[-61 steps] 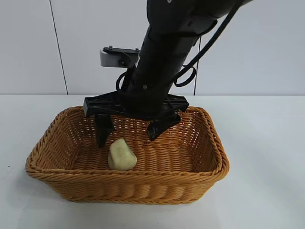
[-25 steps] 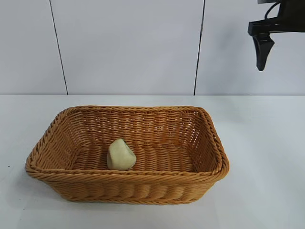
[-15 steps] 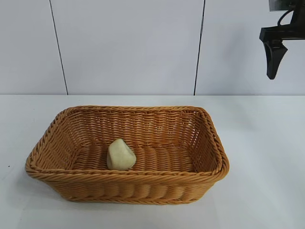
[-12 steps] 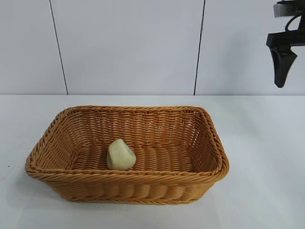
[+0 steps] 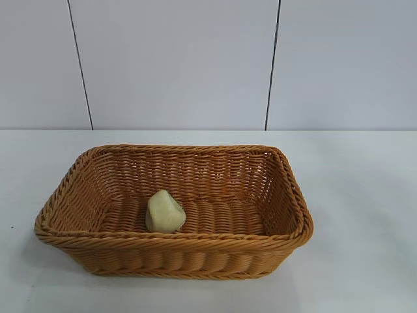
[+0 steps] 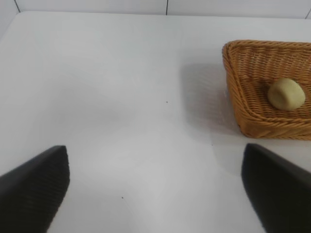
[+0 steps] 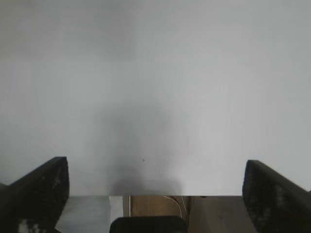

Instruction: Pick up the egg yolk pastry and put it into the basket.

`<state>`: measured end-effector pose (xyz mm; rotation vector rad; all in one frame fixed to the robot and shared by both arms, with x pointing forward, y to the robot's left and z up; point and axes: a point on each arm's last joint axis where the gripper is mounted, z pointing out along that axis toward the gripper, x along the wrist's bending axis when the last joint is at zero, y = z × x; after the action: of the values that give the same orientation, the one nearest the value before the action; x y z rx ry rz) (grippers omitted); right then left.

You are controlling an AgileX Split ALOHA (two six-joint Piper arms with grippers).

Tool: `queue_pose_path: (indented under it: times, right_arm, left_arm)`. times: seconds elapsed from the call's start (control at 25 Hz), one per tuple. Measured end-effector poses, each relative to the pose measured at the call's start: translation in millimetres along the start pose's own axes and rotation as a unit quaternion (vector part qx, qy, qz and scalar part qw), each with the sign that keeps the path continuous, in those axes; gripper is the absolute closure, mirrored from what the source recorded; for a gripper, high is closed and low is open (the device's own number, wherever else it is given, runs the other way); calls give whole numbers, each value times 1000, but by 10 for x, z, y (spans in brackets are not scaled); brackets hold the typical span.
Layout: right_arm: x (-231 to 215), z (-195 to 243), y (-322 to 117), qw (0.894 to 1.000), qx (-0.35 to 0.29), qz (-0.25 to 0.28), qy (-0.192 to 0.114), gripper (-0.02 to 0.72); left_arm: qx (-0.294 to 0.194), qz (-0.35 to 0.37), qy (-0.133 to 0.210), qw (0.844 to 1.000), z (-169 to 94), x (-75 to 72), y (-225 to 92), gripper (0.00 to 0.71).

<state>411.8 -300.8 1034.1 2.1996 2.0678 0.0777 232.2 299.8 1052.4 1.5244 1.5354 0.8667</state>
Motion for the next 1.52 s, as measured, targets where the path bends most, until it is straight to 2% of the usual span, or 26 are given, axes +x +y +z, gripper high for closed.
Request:
queue_pose_path:
  times: [0.16, 0.4, 0.52, 0.88, 1.12, 1.52]
  right_arm:
    - [-29, -9, -407, 996, -87, 2, 8, 8]
    - [-53, -102, -891, 977, -212, 5, 26, 8]
    - [-65, -213, -1068, 960, -277, 4, 33, 8]
    - [-101, -378, -1453, 913, -406, 7, 41, 8]
    - [-124, -430, -1715, 874, -483, 11, 45, 8]
    - [-125, -429, -1728, 872, -486, 10, 46, 8]
  left_arm:
    - [0, 0, 0, 1000, 0, 0, 0, 18]
    - [0, 0, 0, 1000, 0, 0, 0, 18]
    - [0, 0, 0, 1000, 0, 0, 0, 18]
    - [0, 0, 0, 1000, 0, 0, 0, 18]
    - [0, 0, 0, 1000, 0, 0, 0, 18]
    - [0, 0, 0, 1000, 0, 0, 0, 18]
